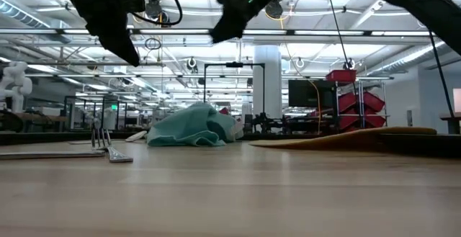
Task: Set table place
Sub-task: Move the blue napkin on the top of the table, then move the brown placemat to the center of the table
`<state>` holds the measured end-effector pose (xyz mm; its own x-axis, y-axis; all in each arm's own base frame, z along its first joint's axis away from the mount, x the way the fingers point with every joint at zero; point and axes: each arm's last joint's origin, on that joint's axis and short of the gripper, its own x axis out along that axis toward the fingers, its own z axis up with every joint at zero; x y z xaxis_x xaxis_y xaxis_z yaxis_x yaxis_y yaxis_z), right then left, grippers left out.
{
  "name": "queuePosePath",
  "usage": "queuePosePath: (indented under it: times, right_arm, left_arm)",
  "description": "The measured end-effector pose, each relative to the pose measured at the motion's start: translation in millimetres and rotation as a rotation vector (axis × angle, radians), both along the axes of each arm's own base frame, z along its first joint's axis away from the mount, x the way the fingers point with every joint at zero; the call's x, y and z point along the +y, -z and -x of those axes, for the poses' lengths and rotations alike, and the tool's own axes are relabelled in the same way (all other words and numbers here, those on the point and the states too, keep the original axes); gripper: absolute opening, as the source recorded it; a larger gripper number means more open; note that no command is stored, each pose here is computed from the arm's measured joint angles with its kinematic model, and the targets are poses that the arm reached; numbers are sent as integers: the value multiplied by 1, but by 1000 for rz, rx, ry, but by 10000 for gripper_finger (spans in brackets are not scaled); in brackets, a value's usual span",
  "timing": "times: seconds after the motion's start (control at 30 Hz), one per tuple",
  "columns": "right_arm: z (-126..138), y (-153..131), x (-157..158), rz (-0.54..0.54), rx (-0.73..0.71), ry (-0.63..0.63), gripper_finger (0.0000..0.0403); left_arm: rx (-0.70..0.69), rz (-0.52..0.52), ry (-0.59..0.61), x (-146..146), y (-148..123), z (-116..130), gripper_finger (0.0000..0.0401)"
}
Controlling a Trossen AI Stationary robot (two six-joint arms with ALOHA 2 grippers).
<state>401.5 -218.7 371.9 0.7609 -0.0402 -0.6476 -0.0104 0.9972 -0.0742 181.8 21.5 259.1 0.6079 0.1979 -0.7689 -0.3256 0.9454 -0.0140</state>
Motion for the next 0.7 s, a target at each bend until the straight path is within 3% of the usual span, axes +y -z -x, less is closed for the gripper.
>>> queuePosePath:
  times: [0.13, 0.23, 0.33, 0.5, 0.7]
  right_arm:
    - [28, -4, 25, -71, 234, 28, 202]
    - [29, 29, 54, -137, 494, 10, 181]
    - [29, 61, 93, -156, 649, -49, 163]
    - [46, 108, 145, -151, 681, -78, 142]
    - [94, 121, 200, -224, 565, 1, 141]
  left_arm:
    - [4, -18, 6, 0, 0, 0, 135]
    - [8, -39, 15, 1, 0, 0, 135]
    - [8, -54, 11, 1, 0, 0, 135]
    - [9, -61, 5, 1, 0, 0, 135]
    - [7, -65, 9, 1, -1, 0, 135]
